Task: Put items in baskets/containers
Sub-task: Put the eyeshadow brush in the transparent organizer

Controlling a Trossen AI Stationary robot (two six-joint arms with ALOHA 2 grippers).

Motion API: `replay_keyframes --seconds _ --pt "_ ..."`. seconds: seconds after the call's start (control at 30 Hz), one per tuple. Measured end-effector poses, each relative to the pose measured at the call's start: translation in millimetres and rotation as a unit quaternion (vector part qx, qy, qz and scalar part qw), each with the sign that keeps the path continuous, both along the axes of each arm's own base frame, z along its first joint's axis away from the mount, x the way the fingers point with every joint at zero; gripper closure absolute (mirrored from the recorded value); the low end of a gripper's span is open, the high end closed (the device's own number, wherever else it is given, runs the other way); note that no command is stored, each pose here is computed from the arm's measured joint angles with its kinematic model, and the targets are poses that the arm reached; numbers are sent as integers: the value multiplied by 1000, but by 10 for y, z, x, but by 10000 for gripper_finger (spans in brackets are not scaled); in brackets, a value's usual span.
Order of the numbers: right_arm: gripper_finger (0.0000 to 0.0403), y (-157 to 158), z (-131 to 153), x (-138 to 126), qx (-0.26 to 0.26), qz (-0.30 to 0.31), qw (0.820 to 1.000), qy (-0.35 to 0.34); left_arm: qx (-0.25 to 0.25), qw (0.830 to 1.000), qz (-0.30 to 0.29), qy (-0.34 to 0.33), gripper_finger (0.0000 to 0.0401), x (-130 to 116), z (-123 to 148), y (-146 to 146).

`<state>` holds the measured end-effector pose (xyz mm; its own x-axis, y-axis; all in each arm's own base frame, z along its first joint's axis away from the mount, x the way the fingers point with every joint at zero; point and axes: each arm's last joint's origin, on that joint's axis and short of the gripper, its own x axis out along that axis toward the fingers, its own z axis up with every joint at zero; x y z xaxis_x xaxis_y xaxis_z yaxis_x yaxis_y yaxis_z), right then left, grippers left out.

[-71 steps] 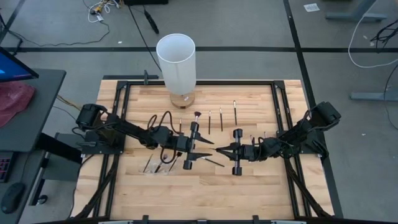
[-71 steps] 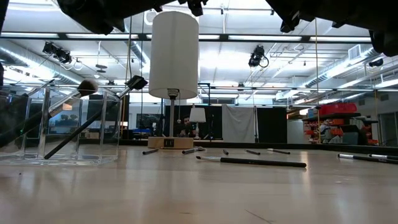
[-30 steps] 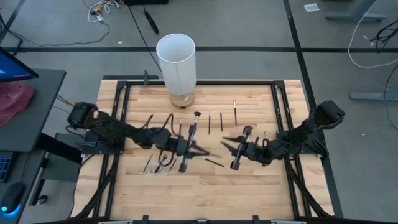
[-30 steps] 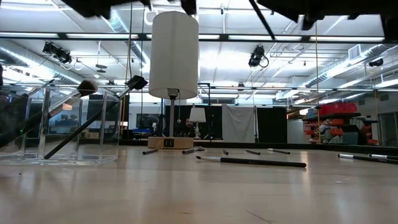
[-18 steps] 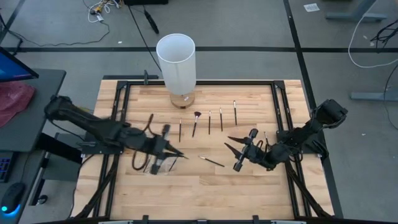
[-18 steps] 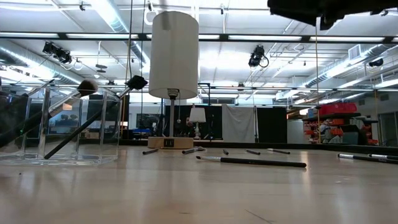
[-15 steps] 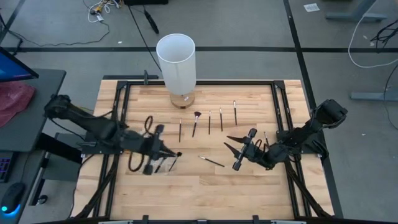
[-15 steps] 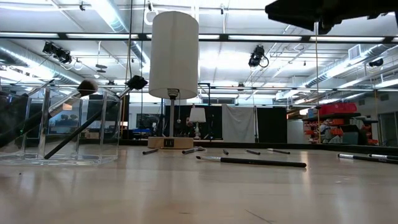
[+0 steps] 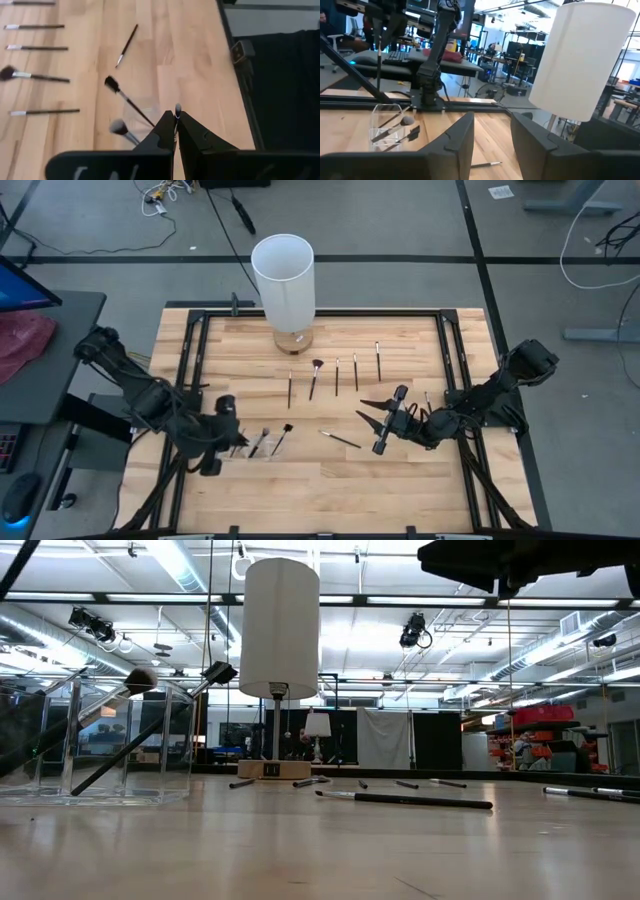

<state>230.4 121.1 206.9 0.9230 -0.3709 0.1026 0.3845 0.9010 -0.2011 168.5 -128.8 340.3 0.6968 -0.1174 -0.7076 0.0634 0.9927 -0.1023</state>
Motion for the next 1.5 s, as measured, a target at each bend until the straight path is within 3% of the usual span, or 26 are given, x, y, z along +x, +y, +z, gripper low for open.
replay_keyframes --seconds 0.23,0.5,1.0,1.3,1.5 --pt "272 2 -17 2 -5 0 1000 8 21 999 44 11 394 -53 -38 28" --pt "272 3 -43 4 -1 2 1000 16 7 998 64 14 394 -55 -50 31" --pt "272 4 -58 6 -3 2 1000 22 -81 986 144 34 394 -316 -890 251" --pt "272 2 -56 7 5 2 1000 18 -94 977 182 63 391 -424 -1185 341" --pt "272 -23 -56 20 7 -3 1000 17 -97 975 189 66 364 -427 -1255 346"
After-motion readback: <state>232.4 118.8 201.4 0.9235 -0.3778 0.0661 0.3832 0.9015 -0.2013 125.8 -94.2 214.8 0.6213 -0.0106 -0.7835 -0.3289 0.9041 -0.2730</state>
